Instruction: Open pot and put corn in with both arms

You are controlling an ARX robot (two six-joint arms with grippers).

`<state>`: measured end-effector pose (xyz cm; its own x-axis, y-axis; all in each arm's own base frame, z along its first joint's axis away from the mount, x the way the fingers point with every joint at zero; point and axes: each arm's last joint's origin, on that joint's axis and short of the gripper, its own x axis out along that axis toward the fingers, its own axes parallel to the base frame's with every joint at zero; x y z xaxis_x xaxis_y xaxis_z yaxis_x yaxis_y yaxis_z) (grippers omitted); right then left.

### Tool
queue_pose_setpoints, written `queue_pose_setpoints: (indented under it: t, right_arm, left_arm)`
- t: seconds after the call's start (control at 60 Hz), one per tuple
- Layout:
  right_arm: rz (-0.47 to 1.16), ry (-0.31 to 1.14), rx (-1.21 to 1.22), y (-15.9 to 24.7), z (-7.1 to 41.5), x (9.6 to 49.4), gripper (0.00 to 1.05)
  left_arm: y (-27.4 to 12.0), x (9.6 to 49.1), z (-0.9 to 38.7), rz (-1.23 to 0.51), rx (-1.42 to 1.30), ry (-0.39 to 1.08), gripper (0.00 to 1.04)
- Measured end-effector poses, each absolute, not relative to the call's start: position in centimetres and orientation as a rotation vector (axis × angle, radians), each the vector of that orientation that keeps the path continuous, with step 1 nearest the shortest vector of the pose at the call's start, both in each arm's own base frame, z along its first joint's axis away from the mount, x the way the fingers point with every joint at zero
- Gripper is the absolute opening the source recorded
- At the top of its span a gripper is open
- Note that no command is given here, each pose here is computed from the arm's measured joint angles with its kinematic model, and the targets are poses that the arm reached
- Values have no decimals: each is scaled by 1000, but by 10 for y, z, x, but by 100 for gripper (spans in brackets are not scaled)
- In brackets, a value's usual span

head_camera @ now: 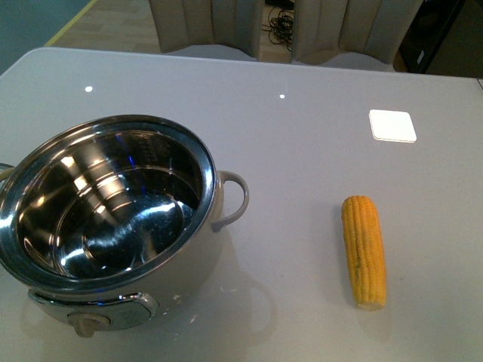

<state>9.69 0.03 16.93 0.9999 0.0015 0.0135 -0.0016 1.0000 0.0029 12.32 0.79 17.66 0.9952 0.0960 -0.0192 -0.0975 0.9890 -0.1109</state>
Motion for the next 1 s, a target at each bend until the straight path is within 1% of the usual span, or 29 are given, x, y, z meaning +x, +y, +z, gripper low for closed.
queue_pose_setpoints:
  t: [0.1, 0.117, 0.217, 0.333, 0.45, 0.5, 0.717, 0.8, 0.883, 1.0]
  right_arm:
    - [2, -14, 3, 0, 169, 97, 96]
    - [2, -14, 3, 0, 169, 97, 96]
    - [2, -14, 3, 0, 169, 97, 96]
    - [2, -13, 3, 0, 169, 97, 96]
    - [2, -14, 3, 0, 169, 97, 96]
    - [2, -14, 3, 0, 169, 97, 96]
    - [2, -14, 3, 0, 169, 97, 96]
    - [1, -14, 3, 0, 169, 97, 96]
    - [2, -14, 3, 0, 169, 97, 96]
    - [2, -14, 3, 0, 169, 97, 96]
  left_arm:
    - [0, 121, 178, -4, -45, -1, 75]
    - [0, 121, 178, -4, -41, -2, 73]
    - [0, 118, 171, 3, -22, -11, 53]
    - [0, 116, 171, 1, -15, -10, 34]
    - [0, 113, 171, 1, -14, -14, 10]
    - [0, 112, 171, 1, -14, -14, 3]
    - [0, 108, 170, 1, -11, -13, 3]
    - [0, 101, 166, 1, -11, 21, 3]
    - [0, 98, 168, 1, -11, -7, 3]
    - [0, 97, 168, 1, -11, -8, 3]
